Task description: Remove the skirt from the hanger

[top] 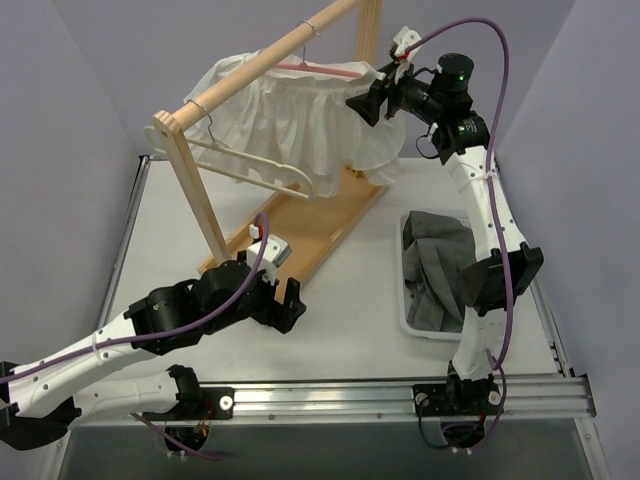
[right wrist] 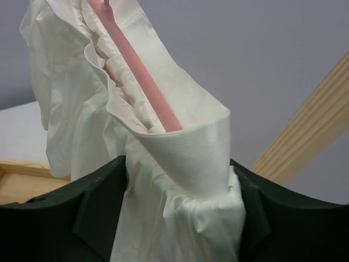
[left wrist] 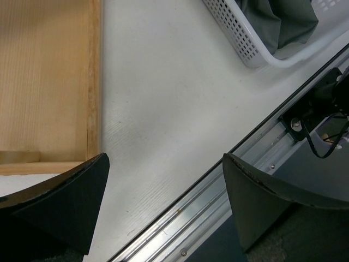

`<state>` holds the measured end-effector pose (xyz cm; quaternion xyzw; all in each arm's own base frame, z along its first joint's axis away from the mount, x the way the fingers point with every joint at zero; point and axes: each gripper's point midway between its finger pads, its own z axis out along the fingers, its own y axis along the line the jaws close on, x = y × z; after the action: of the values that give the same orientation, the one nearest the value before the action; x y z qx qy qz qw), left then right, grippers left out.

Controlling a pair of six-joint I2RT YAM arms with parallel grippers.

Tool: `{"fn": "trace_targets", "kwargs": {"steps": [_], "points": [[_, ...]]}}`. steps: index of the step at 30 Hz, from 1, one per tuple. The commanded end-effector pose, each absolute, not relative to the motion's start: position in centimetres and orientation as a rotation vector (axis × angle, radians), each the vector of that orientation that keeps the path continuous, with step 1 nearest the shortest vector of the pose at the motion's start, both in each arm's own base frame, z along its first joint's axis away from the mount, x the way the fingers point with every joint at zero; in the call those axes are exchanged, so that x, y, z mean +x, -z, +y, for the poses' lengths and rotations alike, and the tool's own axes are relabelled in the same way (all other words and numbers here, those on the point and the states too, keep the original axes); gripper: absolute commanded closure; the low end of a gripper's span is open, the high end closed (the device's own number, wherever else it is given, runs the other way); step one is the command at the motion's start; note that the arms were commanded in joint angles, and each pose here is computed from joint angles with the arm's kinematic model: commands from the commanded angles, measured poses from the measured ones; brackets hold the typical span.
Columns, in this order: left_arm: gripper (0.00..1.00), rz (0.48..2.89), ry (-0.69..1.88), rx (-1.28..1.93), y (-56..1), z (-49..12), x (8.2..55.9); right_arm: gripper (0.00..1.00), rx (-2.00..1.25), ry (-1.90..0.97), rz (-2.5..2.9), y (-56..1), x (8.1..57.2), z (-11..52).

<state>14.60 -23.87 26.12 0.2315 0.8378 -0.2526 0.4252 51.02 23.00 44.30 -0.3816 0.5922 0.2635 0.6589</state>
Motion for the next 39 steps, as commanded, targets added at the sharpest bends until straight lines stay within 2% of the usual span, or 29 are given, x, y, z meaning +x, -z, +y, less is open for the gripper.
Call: {"fn": "trace_targets", "kwargs": {"steps": [1,5,6,7,11,14,19,30,37,39], "points": [[0.06,2.048,0.705,0.571,-27.3,-24.8,14.7,0.42,-0.907,-0.69,1.191,-48.7,47.4,24.1],[0.06,2.051,0.722,0.564,-27.4,-24.8,14.5,0.65,-0.903,-0.761,1.182,-49.1,46.7,24.6],[0.06,2.053,0.726,0.56,-27.3,-24.8,14.5,0.9,-0.901,-0.778,1.18,-49.2,46.6,24.7],[0.06,2.052,0.732,0.557,-27.4,-24.8,14.4,1.0,-0.885,-0.805,1.193,-49.2,46.5,24.8],[0.06,2.054,0.742,0.55,-27.5,-24.9,14.4,1.0,-0.854,-0.884,1.204,-49.4,46.2,25.2],[0.06,2.059,0.746,0.556,-27.4,-25.1,14.3,1.0,-0.908,-0.955,1.111,-50.0,43.4,25.6],[0.06,2.068,0.766,0.549,-27.1,-25.3,14.2,1.0,-0.84,-0.935,1.093,-50.3,42.5,25.8],[0.06,2.071,0.786,0.528,-27.1,-25.2,13.9,1.0,-0.934,-1.021,0.945,-53.3,39.4,29.4],[0.06,2.07,0.801,0.523,-27.2,-25.1,13.8,1.0,-0.932,-0.999,0.953,-54.9,39.7,32.5],[0.06,2.067,0.814,0.528,-27.4,-25.2,13.6,1.0,-0.908,-0.989,1.001,-54.0,41.3,33.2]]}}
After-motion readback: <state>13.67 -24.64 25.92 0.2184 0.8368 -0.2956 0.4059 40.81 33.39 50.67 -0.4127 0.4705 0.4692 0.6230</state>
